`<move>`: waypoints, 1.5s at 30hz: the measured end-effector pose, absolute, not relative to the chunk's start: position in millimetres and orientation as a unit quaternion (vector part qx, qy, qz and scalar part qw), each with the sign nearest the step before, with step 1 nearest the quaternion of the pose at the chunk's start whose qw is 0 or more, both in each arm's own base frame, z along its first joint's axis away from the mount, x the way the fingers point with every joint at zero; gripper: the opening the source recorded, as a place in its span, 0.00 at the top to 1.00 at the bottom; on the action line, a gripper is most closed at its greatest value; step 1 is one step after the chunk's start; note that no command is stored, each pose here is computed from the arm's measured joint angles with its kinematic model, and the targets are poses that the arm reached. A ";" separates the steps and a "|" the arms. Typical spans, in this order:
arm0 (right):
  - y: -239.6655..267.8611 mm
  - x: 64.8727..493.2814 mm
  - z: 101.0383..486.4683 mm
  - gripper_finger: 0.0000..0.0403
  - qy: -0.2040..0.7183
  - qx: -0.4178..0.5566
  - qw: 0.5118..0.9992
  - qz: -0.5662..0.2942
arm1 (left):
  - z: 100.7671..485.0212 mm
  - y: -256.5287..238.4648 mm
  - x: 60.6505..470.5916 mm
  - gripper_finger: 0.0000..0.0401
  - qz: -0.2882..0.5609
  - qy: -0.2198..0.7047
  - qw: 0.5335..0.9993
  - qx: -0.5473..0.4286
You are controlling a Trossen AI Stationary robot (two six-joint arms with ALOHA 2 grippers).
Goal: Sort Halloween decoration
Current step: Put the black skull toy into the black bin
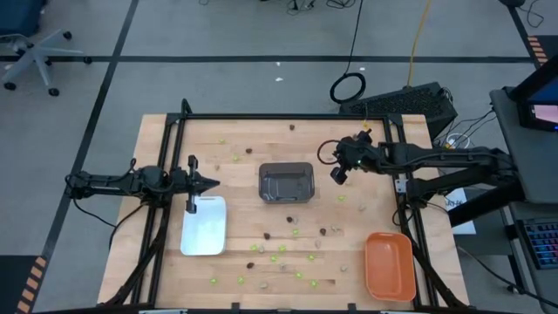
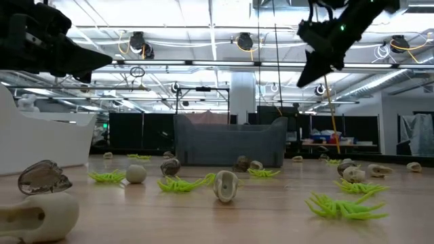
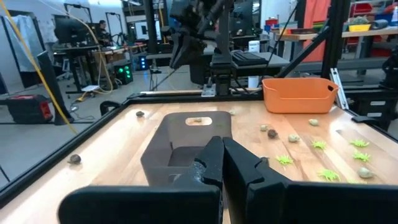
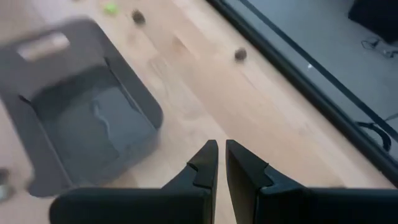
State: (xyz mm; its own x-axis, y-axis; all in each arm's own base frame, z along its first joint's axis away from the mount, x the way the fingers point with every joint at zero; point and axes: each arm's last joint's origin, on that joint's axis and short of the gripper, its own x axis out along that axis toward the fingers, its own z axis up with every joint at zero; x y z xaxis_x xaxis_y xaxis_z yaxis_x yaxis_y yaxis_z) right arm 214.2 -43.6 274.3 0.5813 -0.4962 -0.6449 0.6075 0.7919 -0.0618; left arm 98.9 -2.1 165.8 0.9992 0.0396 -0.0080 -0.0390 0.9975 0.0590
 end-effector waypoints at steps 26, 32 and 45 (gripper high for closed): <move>-130.7 205.2 207.8 0.63 0.399 0.202 0.777 -0.442 | 214.2 8.4 114.1 1.00 0.102 0.074 0.992 -0.018; -162.0 207.7 183.3 0.49 0.394 0.231 0.747 -0.484 | 222.5 15.5 127.7 1.00 0.127 0.107 0.986 -0.017; -185.6 196.2 172.5 0.42 0.405 0.222 0.721 -0.517 | 225.2 26.0 145.6 1.00 0.144 0.147 0.978 -0.023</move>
State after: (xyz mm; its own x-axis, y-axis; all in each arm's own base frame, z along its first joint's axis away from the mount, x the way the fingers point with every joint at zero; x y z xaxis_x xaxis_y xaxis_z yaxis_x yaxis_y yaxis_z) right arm 196.2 -185.6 172.5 0.1370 -0.5663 -0.8127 0.9253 0.3661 -0.0992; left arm 145.6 26.0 225.2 0.9153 0.2747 -0.2947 -0.2883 0.9575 -0.0031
